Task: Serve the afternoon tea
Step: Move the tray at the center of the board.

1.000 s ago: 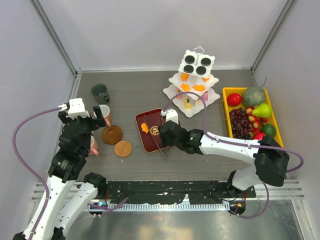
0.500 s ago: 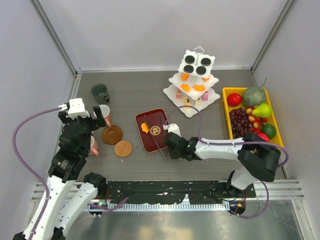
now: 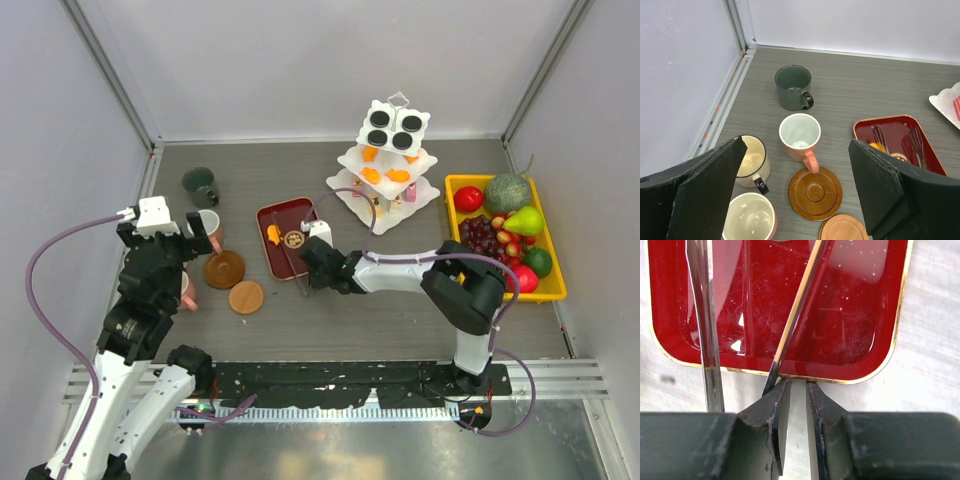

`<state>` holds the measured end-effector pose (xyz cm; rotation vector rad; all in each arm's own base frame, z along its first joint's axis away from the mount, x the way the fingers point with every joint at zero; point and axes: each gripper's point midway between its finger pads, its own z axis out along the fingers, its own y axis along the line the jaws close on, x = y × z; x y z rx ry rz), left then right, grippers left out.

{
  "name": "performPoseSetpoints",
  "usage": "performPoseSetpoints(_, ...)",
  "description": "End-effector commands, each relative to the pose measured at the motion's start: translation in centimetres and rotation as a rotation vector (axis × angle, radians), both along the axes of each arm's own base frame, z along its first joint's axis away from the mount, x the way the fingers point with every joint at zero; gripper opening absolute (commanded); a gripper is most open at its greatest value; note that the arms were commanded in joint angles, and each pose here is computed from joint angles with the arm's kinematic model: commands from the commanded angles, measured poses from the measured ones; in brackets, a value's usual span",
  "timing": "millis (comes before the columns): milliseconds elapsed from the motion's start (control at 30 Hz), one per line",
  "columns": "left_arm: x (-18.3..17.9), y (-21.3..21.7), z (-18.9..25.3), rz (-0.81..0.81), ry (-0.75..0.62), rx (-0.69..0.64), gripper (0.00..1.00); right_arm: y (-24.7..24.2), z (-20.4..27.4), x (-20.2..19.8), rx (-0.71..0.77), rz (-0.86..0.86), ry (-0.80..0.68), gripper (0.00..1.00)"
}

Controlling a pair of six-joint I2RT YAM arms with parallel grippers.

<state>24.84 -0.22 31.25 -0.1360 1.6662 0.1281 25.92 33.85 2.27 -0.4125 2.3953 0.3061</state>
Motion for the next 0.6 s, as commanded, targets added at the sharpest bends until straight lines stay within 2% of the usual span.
performPoseSetpoints(0, 0.2, 0.3, 1.4, 0.022, -0.063, -0.016, 0.97, 3.9, 4.5, 6.5, 0.147, -0.027, -0.120, 0.25)
performPoseSetpoints(33, 0.2, 0.4, 1.4, 0.026, -0.062, -0.015, 0.97, 3.9, 3.6, 7.5, 0.134, -0.030, -0.113, 0.25)
performPoseSetpoints(167, 0.2, 0.6, 1.4, 0.038, -0.063, -0.008, 0.97, 7.3, 5.9, 12.3, 0.182, -0.002, -0.174, 0.25)
performPoseSetpoints(200, 0.2, 0.6, 1.4, 0.038, -0.064, -0.007, 0.96, 7.6, 4.7, 12.9, 0.166, 0.011, -0.160, 0.25)
performPoseSetpoints(300, 0.2, 0.8, 1.4, 0.044, -0.064, -0.005, 0.97, 10.0, 6.4, 15.2, 0.211, 0.045, -0.198, 0.28)
performPoseSetpoints(433, 0.3, 0.7, 1.3, 0.045, -0.061, -0.003, 0.97, 11.5, 7.8, 16.8, 0.225, 0.071, -0.235, 0.32)
performPoseSetpoints(567, 0.3, 0.7, 1.3, 0.044, -0.060, -0.004, 0.96, 10.1, 10.6, 16.8, 0.191, 0.063, -0.281, 0.35)
